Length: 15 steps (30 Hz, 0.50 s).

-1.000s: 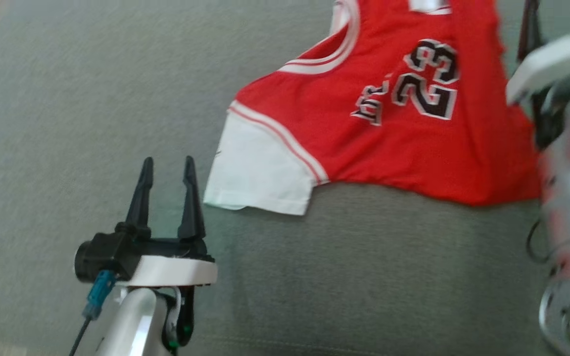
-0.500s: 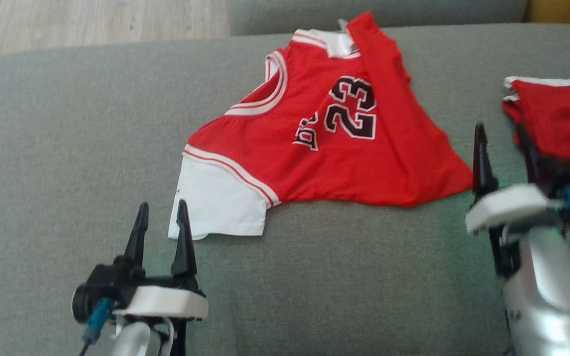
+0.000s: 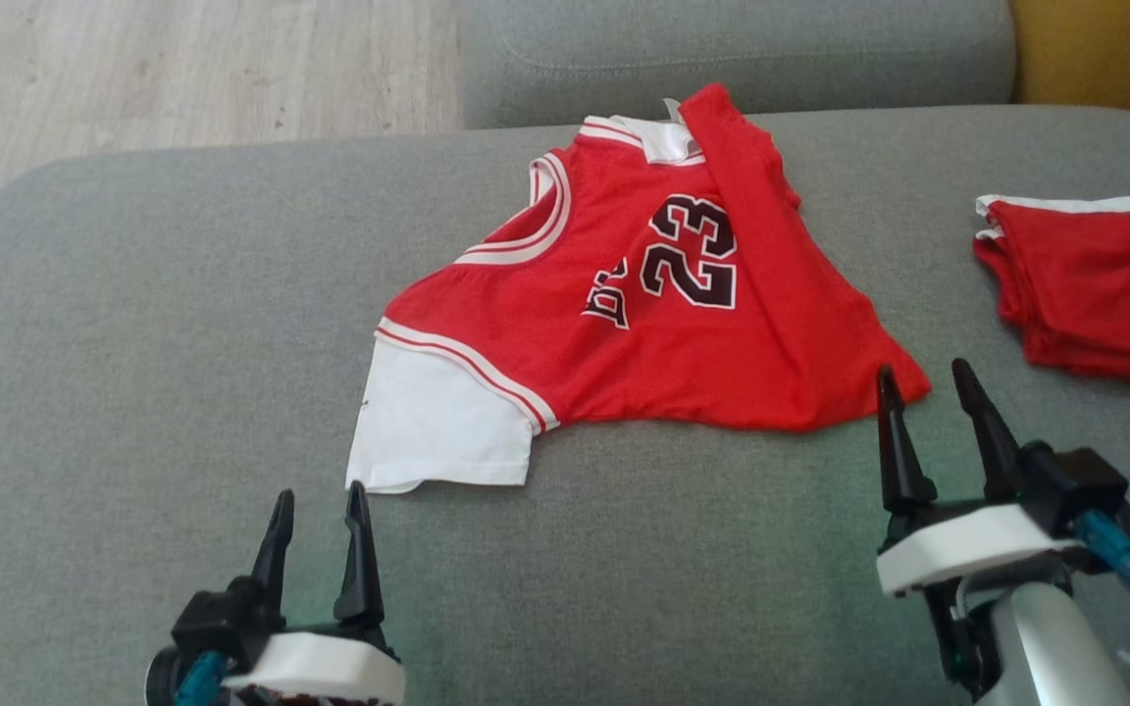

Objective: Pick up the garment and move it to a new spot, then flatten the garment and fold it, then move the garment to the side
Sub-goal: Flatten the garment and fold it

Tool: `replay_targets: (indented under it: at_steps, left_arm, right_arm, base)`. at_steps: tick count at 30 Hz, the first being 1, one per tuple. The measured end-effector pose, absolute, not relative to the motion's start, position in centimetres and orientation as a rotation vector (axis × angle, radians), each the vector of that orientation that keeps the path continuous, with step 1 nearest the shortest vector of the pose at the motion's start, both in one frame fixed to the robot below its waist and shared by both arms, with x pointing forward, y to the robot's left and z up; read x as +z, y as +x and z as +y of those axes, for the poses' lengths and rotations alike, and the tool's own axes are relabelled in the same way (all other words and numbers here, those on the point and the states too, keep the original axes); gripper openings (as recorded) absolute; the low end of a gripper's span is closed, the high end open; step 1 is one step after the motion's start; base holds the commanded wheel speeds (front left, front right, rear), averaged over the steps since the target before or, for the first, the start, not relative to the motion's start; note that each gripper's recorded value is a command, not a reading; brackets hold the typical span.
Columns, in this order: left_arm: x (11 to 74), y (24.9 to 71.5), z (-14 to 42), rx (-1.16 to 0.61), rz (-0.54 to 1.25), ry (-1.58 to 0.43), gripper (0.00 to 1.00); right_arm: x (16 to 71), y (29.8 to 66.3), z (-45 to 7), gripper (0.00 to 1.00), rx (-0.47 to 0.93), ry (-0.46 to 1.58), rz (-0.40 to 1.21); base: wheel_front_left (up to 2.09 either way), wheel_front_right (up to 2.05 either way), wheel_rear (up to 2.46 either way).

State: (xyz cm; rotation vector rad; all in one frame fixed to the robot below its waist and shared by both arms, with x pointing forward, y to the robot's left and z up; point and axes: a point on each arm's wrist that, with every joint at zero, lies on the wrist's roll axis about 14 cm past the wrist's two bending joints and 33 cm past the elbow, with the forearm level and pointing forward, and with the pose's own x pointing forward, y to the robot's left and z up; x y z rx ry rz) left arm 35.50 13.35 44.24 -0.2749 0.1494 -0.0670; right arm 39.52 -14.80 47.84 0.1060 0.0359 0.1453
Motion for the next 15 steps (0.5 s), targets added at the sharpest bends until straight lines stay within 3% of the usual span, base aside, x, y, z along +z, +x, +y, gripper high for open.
replay_targets:
  at_steps: [15]
  left_arm:
    - [44.3,34.7,13.8,-0.066,0.150,-0.256,1.00]
  right_arm:
    - [46.7,37.2,-13.3,1.00,0.185,0.137,0.089]
  base:
    - [0.00,0.00,0.00]
